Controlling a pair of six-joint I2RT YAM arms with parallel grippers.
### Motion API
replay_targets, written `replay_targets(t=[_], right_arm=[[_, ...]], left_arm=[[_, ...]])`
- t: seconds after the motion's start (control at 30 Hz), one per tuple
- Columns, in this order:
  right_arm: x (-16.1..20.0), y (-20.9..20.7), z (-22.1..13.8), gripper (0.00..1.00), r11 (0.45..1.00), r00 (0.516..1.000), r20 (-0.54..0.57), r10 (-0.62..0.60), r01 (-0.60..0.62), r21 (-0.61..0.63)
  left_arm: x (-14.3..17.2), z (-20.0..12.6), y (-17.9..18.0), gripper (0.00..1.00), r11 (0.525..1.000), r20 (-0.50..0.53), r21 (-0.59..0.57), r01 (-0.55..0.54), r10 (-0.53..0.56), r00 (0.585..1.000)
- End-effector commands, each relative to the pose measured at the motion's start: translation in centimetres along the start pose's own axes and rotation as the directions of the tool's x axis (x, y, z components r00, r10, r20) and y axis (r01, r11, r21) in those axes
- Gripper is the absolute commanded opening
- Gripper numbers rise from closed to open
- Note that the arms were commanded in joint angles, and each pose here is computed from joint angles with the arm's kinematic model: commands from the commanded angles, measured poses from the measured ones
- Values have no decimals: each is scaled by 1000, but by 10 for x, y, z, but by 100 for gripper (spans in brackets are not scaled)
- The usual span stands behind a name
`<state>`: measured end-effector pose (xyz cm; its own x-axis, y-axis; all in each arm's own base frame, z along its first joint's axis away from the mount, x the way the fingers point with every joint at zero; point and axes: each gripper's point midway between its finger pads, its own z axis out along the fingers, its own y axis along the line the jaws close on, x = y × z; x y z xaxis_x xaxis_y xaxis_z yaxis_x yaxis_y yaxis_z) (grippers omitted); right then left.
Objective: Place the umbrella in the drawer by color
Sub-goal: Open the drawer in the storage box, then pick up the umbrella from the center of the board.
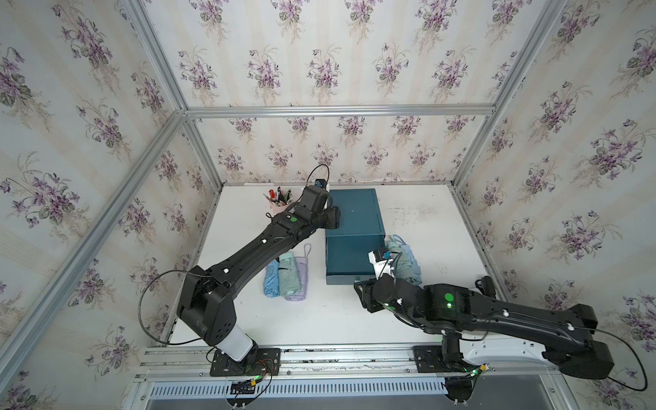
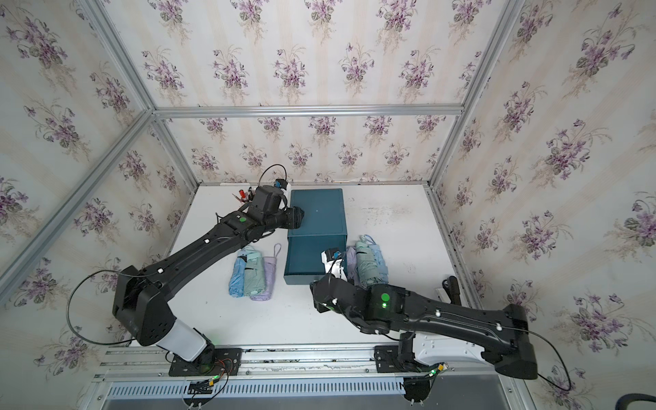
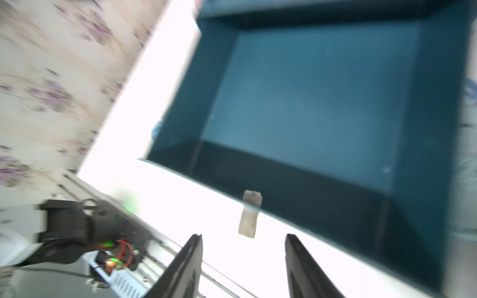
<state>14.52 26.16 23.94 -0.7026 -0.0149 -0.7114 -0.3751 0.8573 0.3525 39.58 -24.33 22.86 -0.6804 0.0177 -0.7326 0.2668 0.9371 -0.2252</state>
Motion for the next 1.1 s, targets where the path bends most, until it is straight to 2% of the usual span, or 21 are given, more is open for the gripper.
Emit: replay_targets(t=[0.0, 0.1, 0.2, 0.33, 0.47, 0.63, 0.7, 0.83, 0.93, 1.07], right_arm=[[-37, -27, -30, 69, 992, 989, 141, -38, 21, 122], [-76, -50, -50, 79, 969, 972, 233, -13, -46, 244], [-99, -107, -31, 78, 914, 982, 145, 120, -166, 371], [-85, -177, 7, 77, 875, 955, 38, 295, -286, 390], [-50, -189, 52, 80, 907, 926, -117, 358, -315, 280], [0, -212, 89, 82, 895, 897, -228, 380, -294, 336], [17, -226, 96, 87, 873, 882, -240, 407, -297, 387], [34, -234, 102, 87, 858, 871, -243, 427, -306, 412], [39, -236, 102, 79, 854, 868, -247, 431, -305, 421], [42, -234, 100, 63, 853, 863, -244, 443, -323, 409]], left_arm=[[39, -21, 16, 71, 995, -194, -49, -85, 74, 978], [12, -45, 7, 73, 996, -119, -26, -85, 82, 989], [-12, -75, 2, 75, 997, -19, -6, -71, 71, 997], [-31, -119, -4, 78, 998, 133, 57, -38, 30, 991], [-29, -142, 1, 83, 995, 235, 103, 2, -26, 972], [-5, -142, 5, 84, 988, 170, 148, 49, -74, 983], [4, -140, 1, 83, 983, 142, 177, 48, -73, 987], [15, -133, -1, 81, 977, 109, 201, 63, -87, 990], [20, -129, -4, 79, 976, 78, 210, 55, -73, 994], [24, -121, -5, 78, 976, 47, 209, 57, -69, 997]])
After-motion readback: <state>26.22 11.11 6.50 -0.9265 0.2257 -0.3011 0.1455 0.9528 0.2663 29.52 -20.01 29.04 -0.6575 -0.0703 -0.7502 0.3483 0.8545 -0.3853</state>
